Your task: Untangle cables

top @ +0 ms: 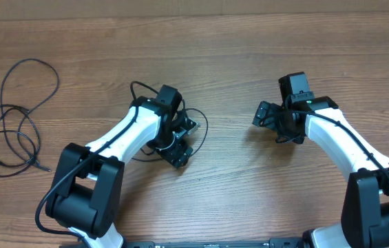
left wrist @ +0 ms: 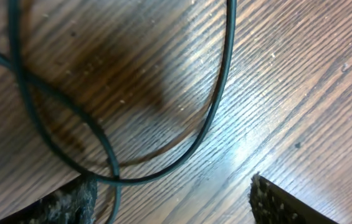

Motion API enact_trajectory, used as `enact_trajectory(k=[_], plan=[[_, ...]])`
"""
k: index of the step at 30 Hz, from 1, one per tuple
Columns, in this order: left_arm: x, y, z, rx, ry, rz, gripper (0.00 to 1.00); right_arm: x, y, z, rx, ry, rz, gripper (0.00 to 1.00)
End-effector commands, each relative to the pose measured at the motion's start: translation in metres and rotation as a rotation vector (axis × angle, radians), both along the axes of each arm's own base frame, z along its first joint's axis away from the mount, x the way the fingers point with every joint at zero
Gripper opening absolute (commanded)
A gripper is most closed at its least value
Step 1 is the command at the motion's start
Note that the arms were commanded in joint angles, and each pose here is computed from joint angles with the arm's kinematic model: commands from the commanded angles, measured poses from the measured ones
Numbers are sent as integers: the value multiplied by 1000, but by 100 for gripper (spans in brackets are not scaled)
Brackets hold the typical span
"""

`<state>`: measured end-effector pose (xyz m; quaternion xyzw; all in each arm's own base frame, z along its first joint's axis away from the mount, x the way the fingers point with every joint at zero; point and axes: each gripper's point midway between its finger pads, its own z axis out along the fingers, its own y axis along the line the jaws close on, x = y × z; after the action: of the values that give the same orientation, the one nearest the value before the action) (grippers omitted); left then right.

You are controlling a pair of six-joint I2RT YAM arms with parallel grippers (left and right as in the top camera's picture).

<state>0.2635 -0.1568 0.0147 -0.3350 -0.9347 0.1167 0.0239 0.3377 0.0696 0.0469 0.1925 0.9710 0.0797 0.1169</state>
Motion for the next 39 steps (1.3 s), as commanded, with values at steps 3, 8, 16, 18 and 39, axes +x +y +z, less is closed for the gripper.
enact_trajectory(k=[3, 8, 16, 18, 39], plan=[[-2, -7, 1, -32, -14, 3, 78, -1, -2, -3, -8, 7, -10, 100], [3, -11, -1, -46, -38, 5, 77, -1, -2, -3, -8, 7, -10, 100], [5, -12, -13, -61, -72, 2, 76, -1, -2, -3, -8, 7, -10, 100], [7, -13, -14, -66, -83, 2, 75, -1, -2, -3, -9, 7, -9, 100], [27, -32, -9, -112, -198, -13, 84, -1, -2, -3, -9, 7, -9, 100]])
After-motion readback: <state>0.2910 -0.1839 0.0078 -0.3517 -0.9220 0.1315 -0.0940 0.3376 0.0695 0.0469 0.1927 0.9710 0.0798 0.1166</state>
